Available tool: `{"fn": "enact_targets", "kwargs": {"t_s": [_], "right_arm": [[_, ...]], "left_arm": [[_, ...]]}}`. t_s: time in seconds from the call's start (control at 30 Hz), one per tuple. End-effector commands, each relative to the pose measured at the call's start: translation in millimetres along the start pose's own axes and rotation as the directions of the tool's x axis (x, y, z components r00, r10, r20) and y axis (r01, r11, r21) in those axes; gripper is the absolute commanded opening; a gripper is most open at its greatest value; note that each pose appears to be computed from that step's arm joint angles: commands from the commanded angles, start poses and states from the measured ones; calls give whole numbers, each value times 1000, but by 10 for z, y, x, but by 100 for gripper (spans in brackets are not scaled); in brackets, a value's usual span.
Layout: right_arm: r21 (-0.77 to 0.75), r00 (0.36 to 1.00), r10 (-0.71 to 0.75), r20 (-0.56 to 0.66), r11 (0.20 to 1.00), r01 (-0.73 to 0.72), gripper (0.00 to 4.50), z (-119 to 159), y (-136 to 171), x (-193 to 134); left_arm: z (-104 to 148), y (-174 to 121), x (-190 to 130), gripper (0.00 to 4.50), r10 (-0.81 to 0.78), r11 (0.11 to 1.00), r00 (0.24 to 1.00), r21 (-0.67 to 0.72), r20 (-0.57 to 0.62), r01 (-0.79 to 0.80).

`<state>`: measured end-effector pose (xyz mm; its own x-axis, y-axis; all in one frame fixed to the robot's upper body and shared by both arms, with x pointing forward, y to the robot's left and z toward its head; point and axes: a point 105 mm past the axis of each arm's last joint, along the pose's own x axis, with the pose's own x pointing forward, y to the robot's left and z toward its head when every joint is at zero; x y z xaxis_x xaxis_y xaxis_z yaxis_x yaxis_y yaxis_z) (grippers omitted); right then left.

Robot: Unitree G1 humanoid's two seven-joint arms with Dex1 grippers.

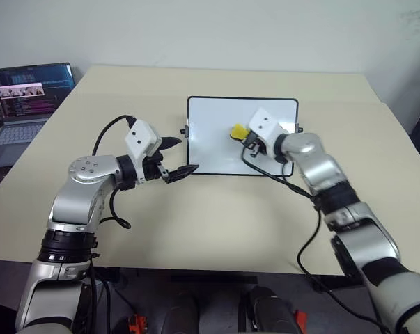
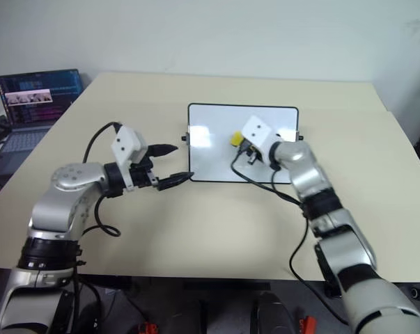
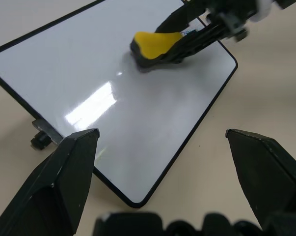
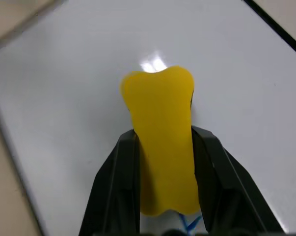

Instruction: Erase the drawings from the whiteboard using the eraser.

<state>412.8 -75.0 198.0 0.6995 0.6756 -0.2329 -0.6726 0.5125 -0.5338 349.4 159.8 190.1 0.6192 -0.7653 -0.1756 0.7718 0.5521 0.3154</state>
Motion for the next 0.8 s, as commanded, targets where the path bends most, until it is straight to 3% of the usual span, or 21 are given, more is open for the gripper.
{"fn": "enact_targets", "kwargs": {"t_s": [0.03, 0.17, 0.4, 0.57, 0.8], "right_arm": [[-31, 996, -27, 81, 999, 30, 111, 241, -257, -478], [-53, 994, -94, -51, 994, 92, 111, -212, -415, -843], [-86, 978, -93, -185, 993, 78, 111, -663, -348, -1364], [-88, 971, -127, -201, 990, 112, 111, -665, -366, -1519], [-103, 970, -168, -173, 983, 152, 111, -545, -458, -1456]], "left_arm": [[97, 68, -57, 450, 19, 999, 1000, 31, 24, -19], [100, 94, -55, 450, 21, 999, 999, 32, 25, -22], [74, 154, -110, 450, 23, 999, 1000, 37, 6, -23], [79, 174, -101, 450, 22, 999, 1000, 43, 4, -22], [79, 162, -77, 450, 17, 999, 1000, 46, 6, -17]]}}
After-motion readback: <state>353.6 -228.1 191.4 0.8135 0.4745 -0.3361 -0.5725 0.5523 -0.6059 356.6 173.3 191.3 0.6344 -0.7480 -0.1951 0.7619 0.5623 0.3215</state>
